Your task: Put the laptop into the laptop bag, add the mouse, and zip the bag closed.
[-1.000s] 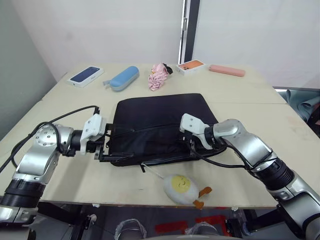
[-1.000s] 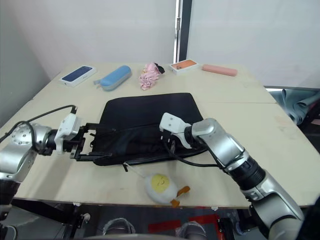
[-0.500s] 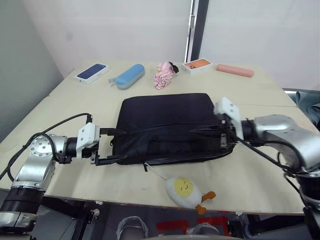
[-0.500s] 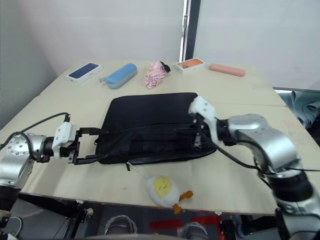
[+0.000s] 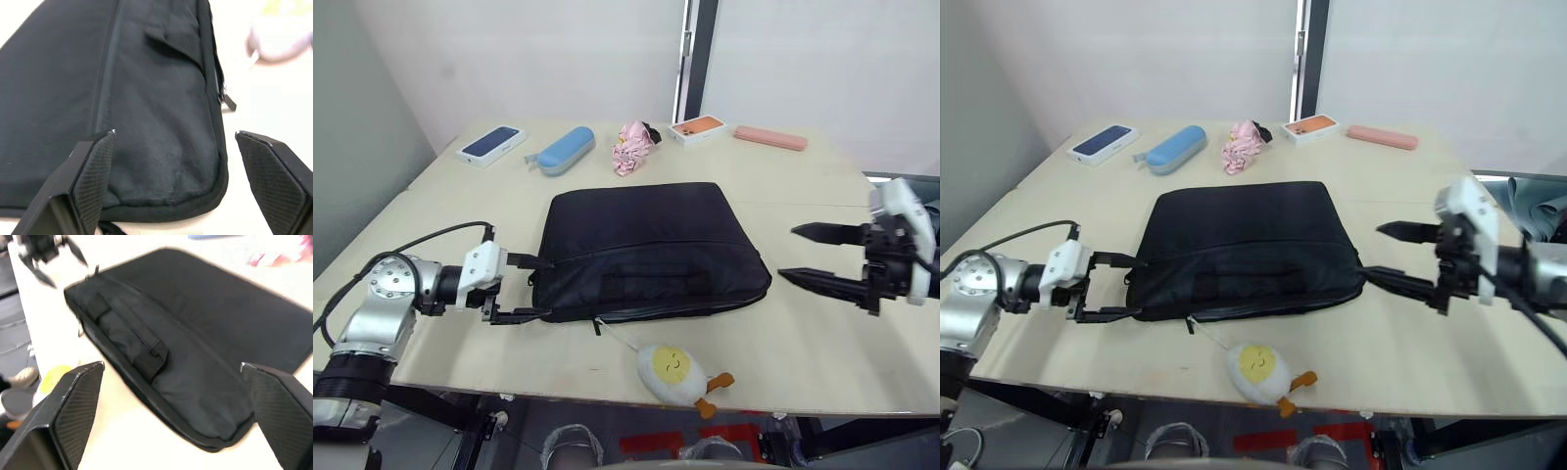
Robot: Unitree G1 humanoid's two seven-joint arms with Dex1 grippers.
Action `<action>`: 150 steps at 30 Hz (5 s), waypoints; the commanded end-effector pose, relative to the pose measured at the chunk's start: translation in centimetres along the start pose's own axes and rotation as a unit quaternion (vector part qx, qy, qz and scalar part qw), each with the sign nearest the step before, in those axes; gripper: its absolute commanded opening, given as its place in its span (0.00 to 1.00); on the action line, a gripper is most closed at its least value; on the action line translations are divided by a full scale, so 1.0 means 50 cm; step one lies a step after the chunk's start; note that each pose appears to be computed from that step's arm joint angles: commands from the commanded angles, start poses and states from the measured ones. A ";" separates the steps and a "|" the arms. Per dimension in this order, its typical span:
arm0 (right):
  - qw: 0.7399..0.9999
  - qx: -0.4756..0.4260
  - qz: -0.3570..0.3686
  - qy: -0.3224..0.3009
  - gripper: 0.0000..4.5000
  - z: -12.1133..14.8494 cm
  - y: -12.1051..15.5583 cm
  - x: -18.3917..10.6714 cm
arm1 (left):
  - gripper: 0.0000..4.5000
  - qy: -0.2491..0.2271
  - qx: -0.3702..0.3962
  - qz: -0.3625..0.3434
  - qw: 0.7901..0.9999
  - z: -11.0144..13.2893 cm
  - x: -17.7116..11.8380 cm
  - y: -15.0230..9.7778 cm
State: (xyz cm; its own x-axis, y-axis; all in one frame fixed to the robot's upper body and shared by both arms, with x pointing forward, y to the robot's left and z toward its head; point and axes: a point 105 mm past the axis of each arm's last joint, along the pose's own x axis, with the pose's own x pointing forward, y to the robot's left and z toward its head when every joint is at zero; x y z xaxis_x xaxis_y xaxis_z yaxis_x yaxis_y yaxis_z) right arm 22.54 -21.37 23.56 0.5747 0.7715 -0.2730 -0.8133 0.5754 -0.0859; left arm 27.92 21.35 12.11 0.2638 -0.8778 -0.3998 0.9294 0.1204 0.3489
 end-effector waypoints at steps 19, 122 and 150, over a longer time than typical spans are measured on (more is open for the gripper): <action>0.998 -0.043 0.054 0.006 1.00 0.008 0.092 0.025 | 0.00 0.015 0.033 -0.028 0.999 -0.018 0.021 0.038; 0.978 -0.041 0.123 0.161 0.00 -0.162 0.084 0.368 | 0.20 -0.051 0.081 -0.206 0.974 0.062 0.173 -0.082; 0.965 -0.053 0.129 0.222 0.00 -0.211 0.092 0.367 | 0.20 -0.175 0.138 -0.250 0.942 0.181 0.344 -0.098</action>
State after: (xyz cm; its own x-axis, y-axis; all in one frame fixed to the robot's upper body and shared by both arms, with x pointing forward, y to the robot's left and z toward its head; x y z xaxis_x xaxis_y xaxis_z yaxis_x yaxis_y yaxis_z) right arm 29.11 -6.64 10.42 0.3199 0.7260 -0.6088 -0.9421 0.3118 -0.1231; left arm 25.56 2.27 10.27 -0.3202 -0.8975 -0.3031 0.8216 -0.4224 0.3829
